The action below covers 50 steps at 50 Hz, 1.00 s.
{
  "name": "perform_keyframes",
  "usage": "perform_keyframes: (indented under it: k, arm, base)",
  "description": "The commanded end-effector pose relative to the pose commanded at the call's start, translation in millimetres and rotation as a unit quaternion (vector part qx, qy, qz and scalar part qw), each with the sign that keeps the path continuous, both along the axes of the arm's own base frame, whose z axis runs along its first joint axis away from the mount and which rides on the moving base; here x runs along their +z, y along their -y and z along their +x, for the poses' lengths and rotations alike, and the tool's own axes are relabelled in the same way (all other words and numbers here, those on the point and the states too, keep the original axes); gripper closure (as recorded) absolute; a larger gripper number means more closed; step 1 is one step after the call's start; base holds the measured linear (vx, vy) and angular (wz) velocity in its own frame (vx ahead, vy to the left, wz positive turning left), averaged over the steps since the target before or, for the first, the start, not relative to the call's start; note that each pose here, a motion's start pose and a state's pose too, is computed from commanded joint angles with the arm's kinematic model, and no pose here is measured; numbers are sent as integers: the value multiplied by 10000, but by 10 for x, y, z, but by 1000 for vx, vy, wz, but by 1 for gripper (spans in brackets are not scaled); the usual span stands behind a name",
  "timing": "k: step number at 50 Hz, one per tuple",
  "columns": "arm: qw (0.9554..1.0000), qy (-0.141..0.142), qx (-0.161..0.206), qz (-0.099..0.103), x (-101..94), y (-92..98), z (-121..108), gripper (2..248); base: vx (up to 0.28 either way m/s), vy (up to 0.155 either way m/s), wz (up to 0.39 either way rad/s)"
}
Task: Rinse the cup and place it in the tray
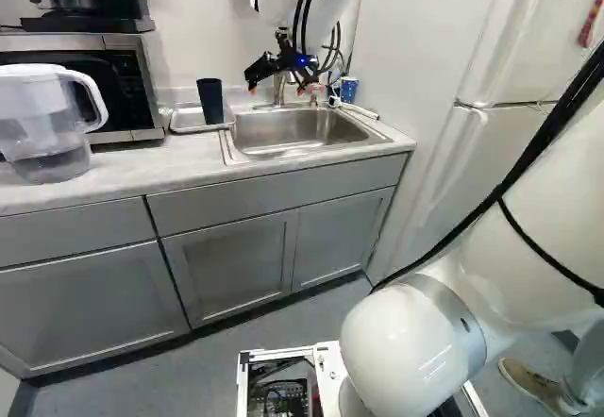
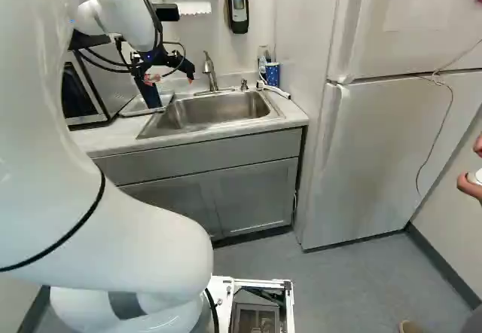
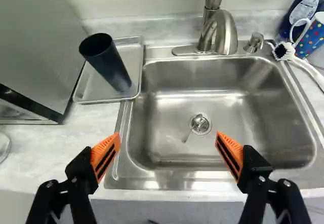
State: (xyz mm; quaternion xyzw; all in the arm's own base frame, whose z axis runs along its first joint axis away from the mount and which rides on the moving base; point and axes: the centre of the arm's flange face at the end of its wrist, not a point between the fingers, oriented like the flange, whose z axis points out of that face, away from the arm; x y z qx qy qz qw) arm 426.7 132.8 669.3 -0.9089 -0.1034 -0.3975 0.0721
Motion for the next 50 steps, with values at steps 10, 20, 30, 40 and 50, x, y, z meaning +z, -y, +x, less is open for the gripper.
perform_keyframes:
  k: [10,20,30,40,50]
  arm:
    - [10000,0,0,0,0,0,0,3]
    - [10000,0,0,0,0,0,0,3]
    - [10000,0,0,0,0,0,0,3]
    - [10000,0,0,0,0,0,0,3]
    - [10000,0,0,0,0,0,0,3]
  base:
    - [-107,-2,12]
    - [-104,-1,11]
    - [-103,0,12]
    - [-100,0,11]
    - [-101,-1,10]
